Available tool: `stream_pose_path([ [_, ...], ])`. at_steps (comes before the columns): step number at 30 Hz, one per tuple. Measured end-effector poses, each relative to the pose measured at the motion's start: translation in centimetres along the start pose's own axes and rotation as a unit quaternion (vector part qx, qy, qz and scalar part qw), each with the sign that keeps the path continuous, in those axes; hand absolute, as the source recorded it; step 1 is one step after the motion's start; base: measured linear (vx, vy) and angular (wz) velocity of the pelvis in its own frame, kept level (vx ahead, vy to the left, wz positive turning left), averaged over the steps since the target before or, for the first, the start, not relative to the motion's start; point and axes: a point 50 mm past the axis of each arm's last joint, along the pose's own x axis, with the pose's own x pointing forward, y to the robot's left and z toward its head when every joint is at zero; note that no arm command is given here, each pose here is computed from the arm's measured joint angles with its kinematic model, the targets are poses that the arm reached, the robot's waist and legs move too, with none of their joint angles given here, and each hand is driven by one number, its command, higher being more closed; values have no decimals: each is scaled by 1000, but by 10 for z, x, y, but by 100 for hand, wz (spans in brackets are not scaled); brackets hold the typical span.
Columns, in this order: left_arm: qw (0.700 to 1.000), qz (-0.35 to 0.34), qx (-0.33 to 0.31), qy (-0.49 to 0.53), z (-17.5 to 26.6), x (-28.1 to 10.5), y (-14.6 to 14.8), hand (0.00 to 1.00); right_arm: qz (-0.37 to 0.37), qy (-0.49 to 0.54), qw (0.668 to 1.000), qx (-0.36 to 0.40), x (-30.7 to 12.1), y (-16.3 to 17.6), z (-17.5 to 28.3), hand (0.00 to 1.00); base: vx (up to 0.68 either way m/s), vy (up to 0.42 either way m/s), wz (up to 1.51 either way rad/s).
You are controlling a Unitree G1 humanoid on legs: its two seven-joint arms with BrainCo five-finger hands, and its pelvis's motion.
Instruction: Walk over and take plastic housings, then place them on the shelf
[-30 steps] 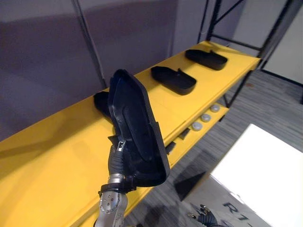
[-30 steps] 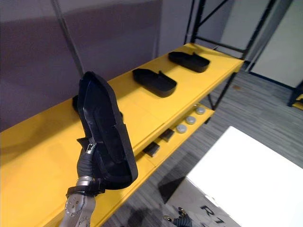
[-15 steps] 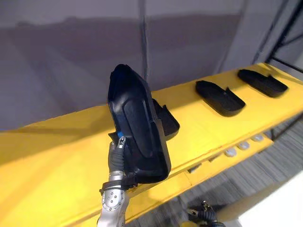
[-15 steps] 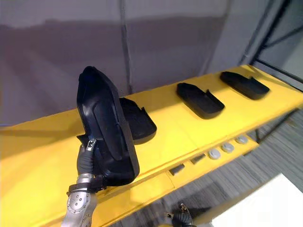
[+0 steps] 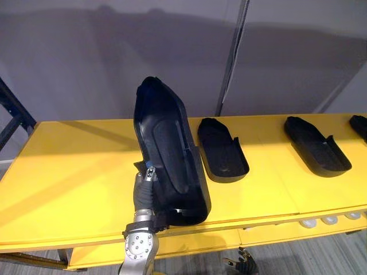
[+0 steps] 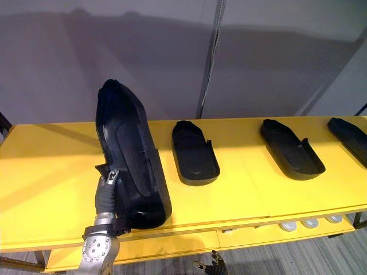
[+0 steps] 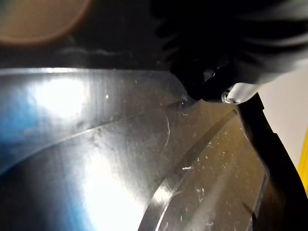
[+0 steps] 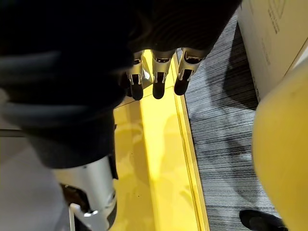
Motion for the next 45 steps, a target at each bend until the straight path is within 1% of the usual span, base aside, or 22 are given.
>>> stream_pose_path([
  [4,1000,14,1,-3,1,1,4,100,-11,-21,1000,-8,1,-7,10,0,-26,158,9],
  [8,1000,12,-10,-14,4,6,1,100,-27,-5,999,-24,-1,-22,1,0,19,536,31],
  [9,1000,20,-8,-19,4,13,2,100,-14,9,1000,-13,0,-10,-4,0,70,602,50],
  [11,999,34,-4,-16,2,16,5,100,-1,6,1000,-4,0,0,-2,0,28,459,27],
  [16,999,37,-3,-17,2,17,5,100,16,-6,1000,-6,2,11,6,0,-21,397,-14],
  [17,999,37,-3,-16,1,17,5,100,19,-14,1000,-6,4,12,11,0,-80,98,10],
  [19,999,33,-3,-13,1,16,2,100,11,-9,1000,0,2,7,7,0,-70,20,17],
  [21,1000,22,-2,-15,1,16,-3,100,4,-3,1000,0,1,2,3,0,-36,-24,15],
  [26,1000,-12,11,-16,1,15,-15,100,1,6,1000,4,-2,3,-4,0,-28,-65,21],
  [28,999,-27,17,-19,2,16,-18,100,0,8,1000,5,-3,2,-5,0,7,-55,15],
  [34,999,-35,36,-13,0,19,-18,100,3,3,1000,6,-1,4,-1,0,1,21,-6],
  [37,998,-27,59,10,-9,23,-12,100,4,11,1000,6,-2,4,-5,0,-47,65,-15],
  [45,992,30,109,62,-28,61,10,100,14,41,999,1,-4,4,-18,0,-99,15,-9],
])
